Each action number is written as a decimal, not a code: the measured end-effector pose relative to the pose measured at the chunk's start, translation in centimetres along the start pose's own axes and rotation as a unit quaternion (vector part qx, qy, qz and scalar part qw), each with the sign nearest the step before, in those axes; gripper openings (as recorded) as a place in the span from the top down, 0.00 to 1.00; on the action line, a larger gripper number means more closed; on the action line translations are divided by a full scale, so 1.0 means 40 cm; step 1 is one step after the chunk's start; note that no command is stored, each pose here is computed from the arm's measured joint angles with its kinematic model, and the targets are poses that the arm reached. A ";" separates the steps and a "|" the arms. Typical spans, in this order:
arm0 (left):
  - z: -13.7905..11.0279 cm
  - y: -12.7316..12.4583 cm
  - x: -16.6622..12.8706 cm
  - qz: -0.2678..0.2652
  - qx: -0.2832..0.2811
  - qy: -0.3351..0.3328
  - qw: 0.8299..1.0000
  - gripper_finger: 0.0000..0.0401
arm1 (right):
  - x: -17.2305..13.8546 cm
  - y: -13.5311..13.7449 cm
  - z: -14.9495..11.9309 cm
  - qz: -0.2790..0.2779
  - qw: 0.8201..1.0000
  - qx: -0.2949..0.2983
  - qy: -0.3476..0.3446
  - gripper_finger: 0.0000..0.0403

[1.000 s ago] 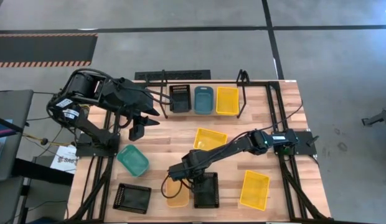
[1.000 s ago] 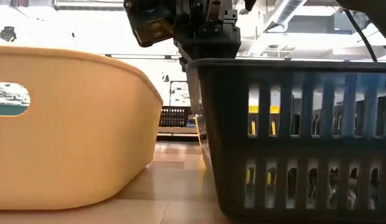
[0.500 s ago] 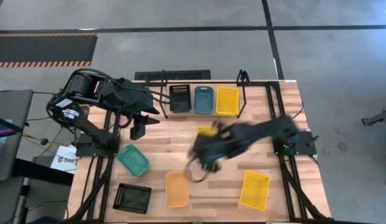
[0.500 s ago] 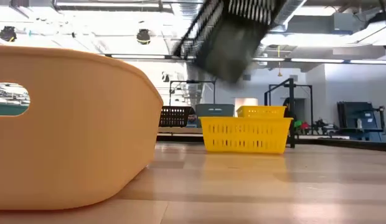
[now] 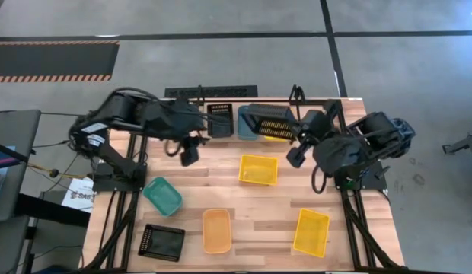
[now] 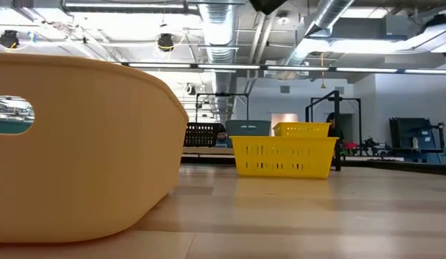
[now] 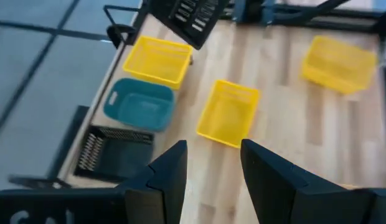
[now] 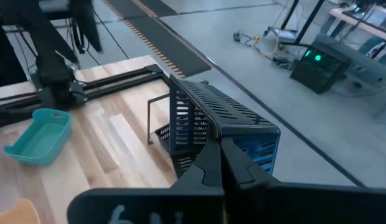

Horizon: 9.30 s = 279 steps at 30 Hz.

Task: Stack baskets on shelf by color
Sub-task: Stack the right black bin on the black bin

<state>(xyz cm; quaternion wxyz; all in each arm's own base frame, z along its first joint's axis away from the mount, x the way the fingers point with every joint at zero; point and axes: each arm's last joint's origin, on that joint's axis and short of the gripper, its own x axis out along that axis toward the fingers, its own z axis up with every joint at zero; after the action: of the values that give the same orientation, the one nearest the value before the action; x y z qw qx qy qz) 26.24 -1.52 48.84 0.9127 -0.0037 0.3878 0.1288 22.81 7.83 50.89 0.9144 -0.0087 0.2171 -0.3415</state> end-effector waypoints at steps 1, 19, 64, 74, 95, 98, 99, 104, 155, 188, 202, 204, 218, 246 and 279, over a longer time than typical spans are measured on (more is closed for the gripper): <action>0.006 -0.003 0.019 0.009 0.019 0.005 1.000 0.65 | 0.000 0.000 0.000 0.000 1.000 -0.005 -0.001 1.00; 0.047 -0.008 0.138 0.077 0.061 0.014 0.995 0.65 | 0.011 0.014 -0.007 0.000 0.999 -0.035 0.013 1.00; 0.101 -0.143 0.125 0.086 0.184 -0.092 0.975 0.65 | -0.010 0.014 -0.004 0.034 0.999 -0.032 0.009 1.00; 0.118 -0.095 0.156 0.138 0.158 -0.085 0.974 0.65 | -0.009 0.019 -0.001 0.036 0.999 -0.025 0.005 1.00; 0.143 -0.009 0.278 0.121 0.096 -0.054 0.987 0.94 | -0.010 0.026 0.001 0.057 0.998 -0.013 0.010 1.00; 0.141 -0.010 0.264 0.124 0.115 -0.053 0.984 0.98 | -0.011 0.026 0.002 0.056 0.998 -0.016 0.007 1.00; 0.143 -0.012 0.258 0.124 0.117 -0.059 0.984 0.99 | -0.011 0.025 0.003 0.056 0.998 -0.015 0.006 1.00; 0.135 -0.034 0.252 0.119 0.139 -0.049 0.982 1.00 | -0.011 0.025 0.003 0.055 0.998 -0.016 0.005 1.00; -0.003 0.146 -0.008 0.260 -0.283 -0.051 0.922 1.00 | -0.062 -0.392 -0.075 -0.139 0.989 0.046 0.025 1.00; -0.148 0.196 0.421 0.201 -0.511 0.063 0.833 1.00 | -0.029 -0.285 -0.262 -0.033 0.998 0.021 0.053 1.00; -0.194 0.225 0.476 0.177 -0.546 0.087 0.814 1.00 | -0.038 -0.289 -0.263 -0.031 0.999 0.012 0.043 1.00; -0.206 0.228 0.487 0.176 -0.549 0.092 0.812 1.00 | -0.038 -0.290 -0.263 -0.031 0.999 0.011 0.043 1.00; -0.260 0.250 0.526 0.178 -0.564 0.119 0.797 1.00 | -0.036 -0.287 -0.263 -0.031 0.999 0.008 0.044 1.00; -0.319 0.263 0.572 0.165 -0.590 0.131 0.779 1.00 | -0.036 -0.287 -0.263 -0.028 0.999 0.003 0.046 1.00; -0.328 0.258 0.567 0.147 -0.545 0.172 0.807 0.89 | -0.036 -0.286 -0.263 -0.026 0.999 -0.007 0.045 1.00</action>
<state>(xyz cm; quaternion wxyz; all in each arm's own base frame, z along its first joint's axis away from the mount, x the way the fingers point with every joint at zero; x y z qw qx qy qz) 29.61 12.33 24.56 0.6493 -0.4656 0.4001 0.4489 10.49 1.35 43.83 0.8942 -0.0054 0.2606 -0.3638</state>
